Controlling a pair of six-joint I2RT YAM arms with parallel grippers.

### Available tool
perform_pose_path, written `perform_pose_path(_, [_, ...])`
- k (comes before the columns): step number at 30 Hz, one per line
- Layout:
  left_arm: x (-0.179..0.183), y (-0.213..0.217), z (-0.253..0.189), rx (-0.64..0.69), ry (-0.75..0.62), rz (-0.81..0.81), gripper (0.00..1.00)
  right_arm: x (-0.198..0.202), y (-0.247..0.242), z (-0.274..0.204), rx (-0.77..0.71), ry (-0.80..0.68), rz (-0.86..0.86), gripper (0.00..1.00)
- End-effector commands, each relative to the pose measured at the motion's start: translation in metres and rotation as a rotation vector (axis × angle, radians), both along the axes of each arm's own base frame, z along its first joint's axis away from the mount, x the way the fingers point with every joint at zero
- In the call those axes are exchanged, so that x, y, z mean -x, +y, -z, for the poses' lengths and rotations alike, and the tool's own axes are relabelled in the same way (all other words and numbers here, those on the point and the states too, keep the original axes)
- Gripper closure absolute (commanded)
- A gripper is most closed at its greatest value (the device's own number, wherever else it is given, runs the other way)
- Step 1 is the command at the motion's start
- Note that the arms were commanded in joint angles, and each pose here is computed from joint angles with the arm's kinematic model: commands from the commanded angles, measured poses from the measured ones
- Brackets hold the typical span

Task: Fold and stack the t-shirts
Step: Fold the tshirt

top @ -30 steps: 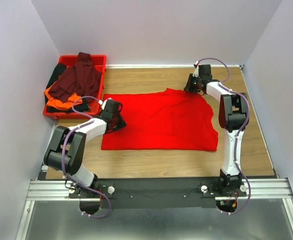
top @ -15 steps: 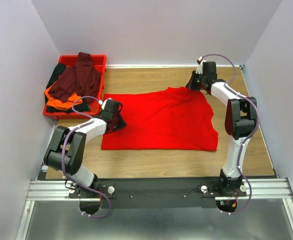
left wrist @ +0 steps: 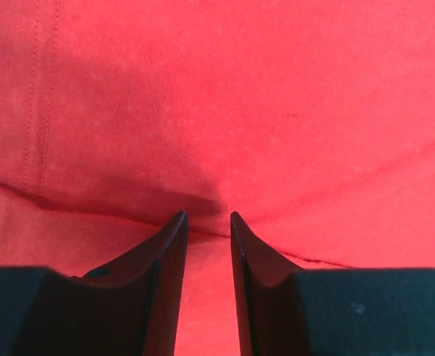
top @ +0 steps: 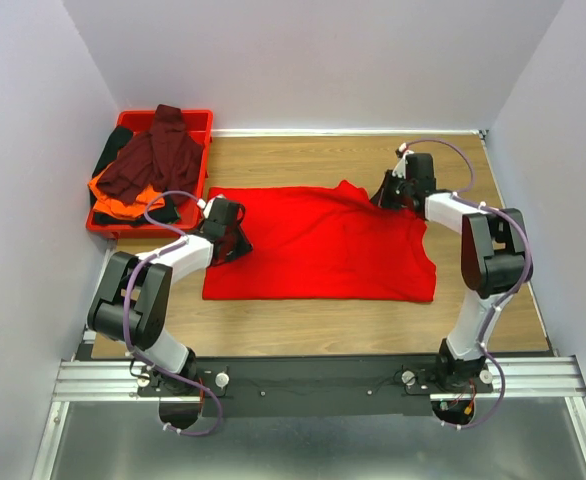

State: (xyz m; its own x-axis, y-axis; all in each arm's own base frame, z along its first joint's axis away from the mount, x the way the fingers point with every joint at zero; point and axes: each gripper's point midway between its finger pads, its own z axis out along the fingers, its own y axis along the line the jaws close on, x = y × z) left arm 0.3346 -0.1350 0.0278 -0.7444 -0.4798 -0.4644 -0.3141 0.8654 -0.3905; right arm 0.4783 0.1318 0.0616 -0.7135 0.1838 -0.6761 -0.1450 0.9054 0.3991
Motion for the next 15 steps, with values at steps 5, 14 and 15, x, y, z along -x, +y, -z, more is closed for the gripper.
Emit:
perform_pose_path(5, [-0.048,0.006,-0.062,-0.035,-0.118,-0.055,0.61,0.007,-0.006,-0.028,-0.019,-0.103,0.156,1.0])
perform_pose_path(14, [-0.129,0.045,-0.087,-0.244,-0.123,-0.284,0.55,0.011,-0.031,-0.032,0.012,-0.124,0.318,0.99])
perform_pose_path(15, [-0.142,0.046,-0.084,-0.261,-0.119,-0.301,0.54,0.015,-0.031,-0.033,0.0,-0.126,0.322,1.0])
